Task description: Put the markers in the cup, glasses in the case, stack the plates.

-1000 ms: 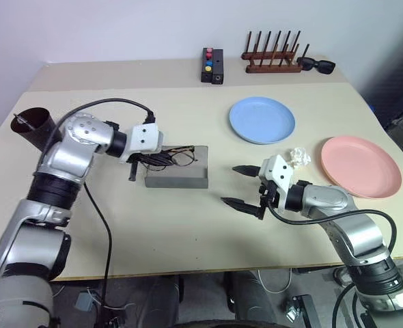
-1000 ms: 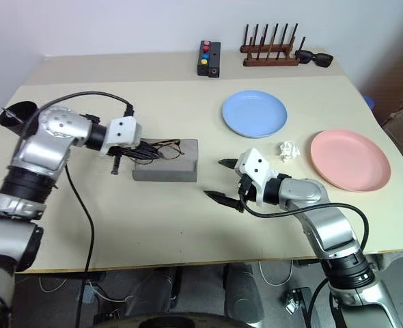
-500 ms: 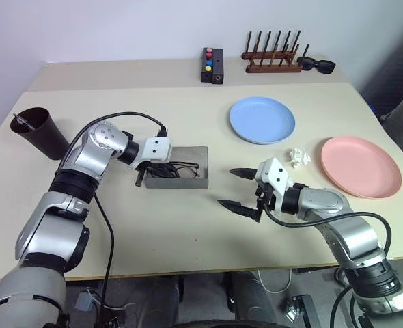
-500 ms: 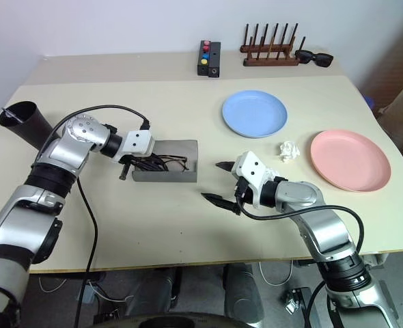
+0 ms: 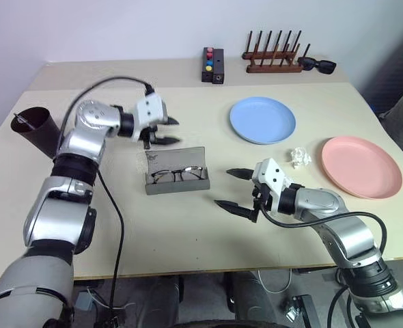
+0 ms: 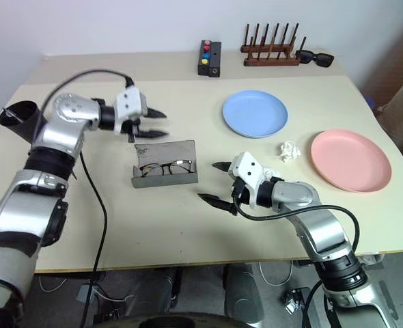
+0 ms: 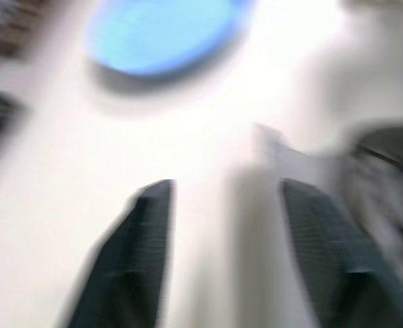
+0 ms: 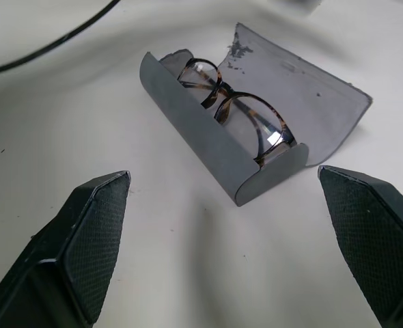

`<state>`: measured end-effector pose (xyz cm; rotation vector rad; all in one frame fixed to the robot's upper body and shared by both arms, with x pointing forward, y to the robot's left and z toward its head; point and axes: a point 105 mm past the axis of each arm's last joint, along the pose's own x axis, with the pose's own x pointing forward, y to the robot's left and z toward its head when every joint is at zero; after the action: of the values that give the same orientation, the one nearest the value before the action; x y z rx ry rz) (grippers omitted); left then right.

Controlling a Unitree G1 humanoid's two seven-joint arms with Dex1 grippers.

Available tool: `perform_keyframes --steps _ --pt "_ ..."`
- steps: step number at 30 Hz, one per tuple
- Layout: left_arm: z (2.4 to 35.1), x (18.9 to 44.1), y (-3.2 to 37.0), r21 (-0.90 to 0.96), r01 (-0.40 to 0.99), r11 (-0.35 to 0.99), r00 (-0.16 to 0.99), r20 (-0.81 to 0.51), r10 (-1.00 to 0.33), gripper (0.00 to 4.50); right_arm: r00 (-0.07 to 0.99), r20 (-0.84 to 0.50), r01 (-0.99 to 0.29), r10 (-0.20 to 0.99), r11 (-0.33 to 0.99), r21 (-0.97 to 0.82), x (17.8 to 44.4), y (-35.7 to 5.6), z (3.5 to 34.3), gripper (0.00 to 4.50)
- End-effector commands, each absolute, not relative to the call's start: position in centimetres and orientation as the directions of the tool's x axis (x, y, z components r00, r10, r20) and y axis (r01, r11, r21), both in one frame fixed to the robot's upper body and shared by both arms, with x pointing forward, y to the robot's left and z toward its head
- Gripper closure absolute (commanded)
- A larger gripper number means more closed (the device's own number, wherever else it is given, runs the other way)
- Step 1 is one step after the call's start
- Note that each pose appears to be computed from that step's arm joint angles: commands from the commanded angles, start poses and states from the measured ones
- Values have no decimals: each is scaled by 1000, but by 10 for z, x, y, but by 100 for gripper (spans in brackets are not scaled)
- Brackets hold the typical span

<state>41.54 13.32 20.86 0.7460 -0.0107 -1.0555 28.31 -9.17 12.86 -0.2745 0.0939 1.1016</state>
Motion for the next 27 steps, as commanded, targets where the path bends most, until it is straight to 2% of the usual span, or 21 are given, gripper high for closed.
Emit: perform_keyframes --steps 1,4,7,13,20,27 --pt "213 430 152 606 694 390 643 -278 -713 409 435 -171 -893 884 399 -210 281 -85 141 0" --pt "200 434 159 614 680 402 673 -305 -673 409 434 -170 -893 885 397 -211 282 -84 142 0" --pt "175 427 159 600 725 339 631 -381 -675 409 429 -168 -895 888 392 -212 281 -82 142 0" --pt "148 411 157 549 795 258 545 -459 -702 409 423 -167 -898 891 387 -211 281 -81 142 0" --pt "155 392 154 481 844 239 463 -427 -777 409 418 -158 -900 895 384 -205 280 -83 144 0" --pt "151 358 144 420 897 140 343 -460 -819 409 434 -124 -893 892 408 -192 284 -86 149 0"
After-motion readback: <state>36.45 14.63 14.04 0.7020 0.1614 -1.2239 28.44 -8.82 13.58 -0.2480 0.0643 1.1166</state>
